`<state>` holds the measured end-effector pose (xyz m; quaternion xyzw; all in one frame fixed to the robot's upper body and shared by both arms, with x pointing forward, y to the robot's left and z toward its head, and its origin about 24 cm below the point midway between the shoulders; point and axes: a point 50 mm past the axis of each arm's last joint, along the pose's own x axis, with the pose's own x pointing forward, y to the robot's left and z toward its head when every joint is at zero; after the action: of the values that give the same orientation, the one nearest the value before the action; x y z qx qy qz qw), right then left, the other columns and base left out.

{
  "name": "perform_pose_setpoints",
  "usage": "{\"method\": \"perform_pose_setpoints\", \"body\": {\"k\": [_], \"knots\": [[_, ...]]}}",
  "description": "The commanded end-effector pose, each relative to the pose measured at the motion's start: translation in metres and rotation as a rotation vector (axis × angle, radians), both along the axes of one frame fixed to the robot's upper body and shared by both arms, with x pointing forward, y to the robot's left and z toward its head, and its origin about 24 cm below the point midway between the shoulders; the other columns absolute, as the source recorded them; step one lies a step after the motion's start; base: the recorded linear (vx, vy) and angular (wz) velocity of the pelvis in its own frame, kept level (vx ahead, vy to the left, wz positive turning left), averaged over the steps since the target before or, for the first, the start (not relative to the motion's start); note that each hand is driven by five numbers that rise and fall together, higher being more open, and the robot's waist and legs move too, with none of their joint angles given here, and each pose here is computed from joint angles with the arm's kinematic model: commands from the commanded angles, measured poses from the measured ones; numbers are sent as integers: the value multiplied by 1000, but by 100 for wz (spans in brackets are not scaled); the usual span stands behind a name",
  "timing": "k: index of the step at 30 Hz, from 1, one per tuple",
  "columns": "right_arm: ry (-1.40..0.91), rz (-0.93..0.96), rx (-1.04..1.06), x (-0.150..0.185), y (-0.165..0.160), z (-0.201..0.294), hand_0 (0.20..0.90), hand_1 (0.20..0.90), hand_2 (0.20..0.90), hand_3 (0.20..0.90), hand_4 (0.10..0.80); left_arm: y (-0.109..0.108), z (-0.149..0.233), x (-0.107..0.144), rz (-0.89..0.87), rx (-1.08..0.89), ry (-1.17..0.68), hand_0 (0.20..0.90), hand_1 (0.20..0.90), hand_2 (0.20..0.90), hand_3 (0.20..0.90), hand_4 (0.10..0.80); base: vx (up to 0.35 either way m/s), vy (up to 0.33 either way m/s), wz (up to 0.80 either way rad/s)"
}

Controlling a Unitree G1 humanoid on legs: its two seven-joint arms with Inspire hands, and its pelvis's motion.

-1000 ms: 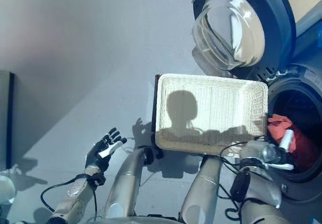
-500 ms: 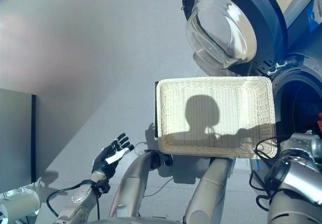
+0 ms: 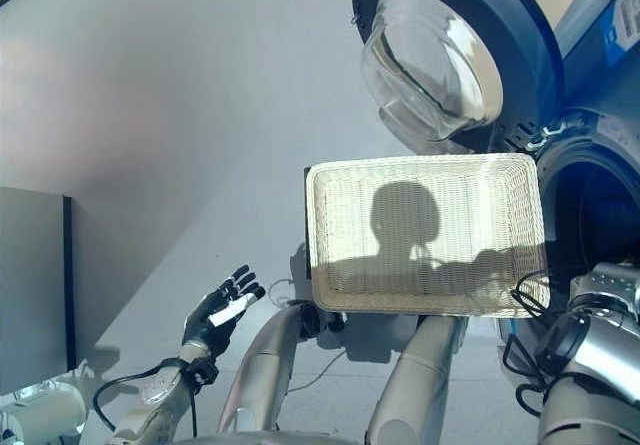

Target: Pick up the clothes and place them into the washing machine

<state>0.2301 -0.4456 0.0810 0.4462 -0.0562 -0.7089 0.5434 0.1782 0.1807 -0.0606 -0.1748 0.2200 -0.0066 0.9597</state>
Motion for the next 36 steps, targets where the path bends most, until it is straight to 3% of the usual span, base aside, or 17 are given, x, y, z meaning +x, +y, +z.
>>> {"method": "perform_pose_setpoints", "body": {"k": [1,15,36], "knots": [[90,-66,-140,-22,-12,4,900,900,900,900,800,22,7,-4,91,17,-52,900,900,900,900,800,46,-29,3],[284,196,-21,-23,55,-96,900,900,900,900,800,24,8,-1,124,13,-72,900,900,900,900,800,98,-22,4],[821,916,-59,-73,120,-183,900,900,900,900,800,39,-4,-14,217,91,-24,900,900,900,900,800,99,-23,-4]]}}
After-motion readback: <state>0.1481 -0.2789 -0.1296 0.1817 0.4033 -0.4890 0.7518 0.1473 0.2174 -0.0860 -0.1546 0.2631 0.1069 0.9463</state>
